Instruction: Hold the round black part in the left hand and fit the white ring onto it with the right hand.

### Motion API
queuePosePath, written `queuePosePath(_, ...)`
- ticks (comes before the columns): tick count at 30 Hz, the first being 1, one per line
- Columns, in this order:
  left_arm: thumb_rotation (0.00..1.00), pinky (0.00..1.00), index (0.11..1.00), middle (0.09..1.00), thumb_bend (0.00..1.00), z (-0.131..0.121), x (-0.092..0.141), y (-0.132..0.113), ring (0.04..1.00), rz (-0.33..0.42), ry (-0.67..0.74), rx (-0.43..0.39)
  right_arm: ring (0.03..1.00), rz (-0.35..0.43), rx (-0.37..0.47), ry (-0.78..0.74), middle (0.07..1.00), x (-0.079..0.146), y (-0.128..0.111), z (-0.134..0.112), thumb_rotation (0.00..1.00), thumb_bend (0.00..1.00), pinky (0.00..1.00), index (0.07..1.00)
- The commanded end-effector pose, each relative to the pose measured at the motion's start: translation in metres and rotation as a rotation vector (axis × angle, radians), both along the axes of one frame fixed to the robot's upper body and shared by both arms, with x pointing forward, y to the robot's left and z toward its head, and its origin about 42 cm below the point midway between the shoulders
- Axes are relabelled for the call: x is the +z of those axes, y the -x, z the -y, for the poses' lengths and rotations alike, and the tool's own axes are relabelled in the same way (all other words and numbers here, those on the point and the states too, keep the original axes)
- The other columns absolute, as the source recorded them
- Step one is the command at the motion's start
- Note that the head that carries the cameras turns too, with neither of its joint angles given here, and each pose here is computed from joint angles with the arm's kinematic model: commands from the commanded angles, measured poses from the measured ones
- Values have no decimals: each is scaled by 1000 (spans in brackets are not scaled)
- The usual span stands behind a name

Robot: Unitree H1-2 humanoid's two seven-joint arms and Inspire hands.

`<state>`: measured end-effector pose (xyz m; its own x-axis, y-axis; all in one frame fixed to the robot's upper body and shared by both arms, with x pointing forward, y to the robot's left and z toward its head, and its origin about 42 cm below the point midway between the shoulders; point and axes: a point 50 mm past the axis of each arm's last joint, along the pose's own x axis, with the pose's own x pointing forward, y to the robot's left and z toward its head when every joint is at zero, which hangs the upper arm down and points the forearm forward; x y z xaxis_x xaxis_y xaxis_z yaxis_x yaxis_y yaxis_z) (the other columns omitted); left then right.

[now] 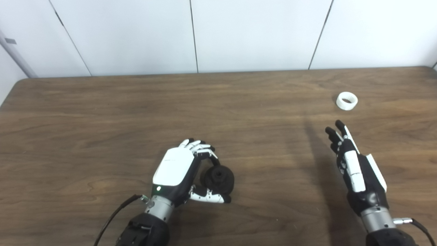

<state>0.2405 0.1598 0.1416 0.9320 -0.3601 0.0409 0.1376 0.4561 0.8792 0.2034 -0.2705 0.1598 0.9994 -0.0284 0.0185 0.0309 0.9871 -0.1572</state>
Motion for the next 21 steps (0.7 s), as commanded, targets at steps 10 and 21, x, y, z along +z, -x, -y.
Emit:
queuePosePath(10, 53, 946, 484, 797, 525, -2, -13, 4, 878, -57, -41, -1, 978, 73, -13, -15, 938, 21, -4, -1, 1000, 596, 1000, 996)
queuePosePath(21, 55, 943, 484, 794, 525, -1, -19, 6, 886, -104, -54, 0, 975, 84, -15, -18, 939, 25, -5, 2, 1000, 584, 1000, 991)
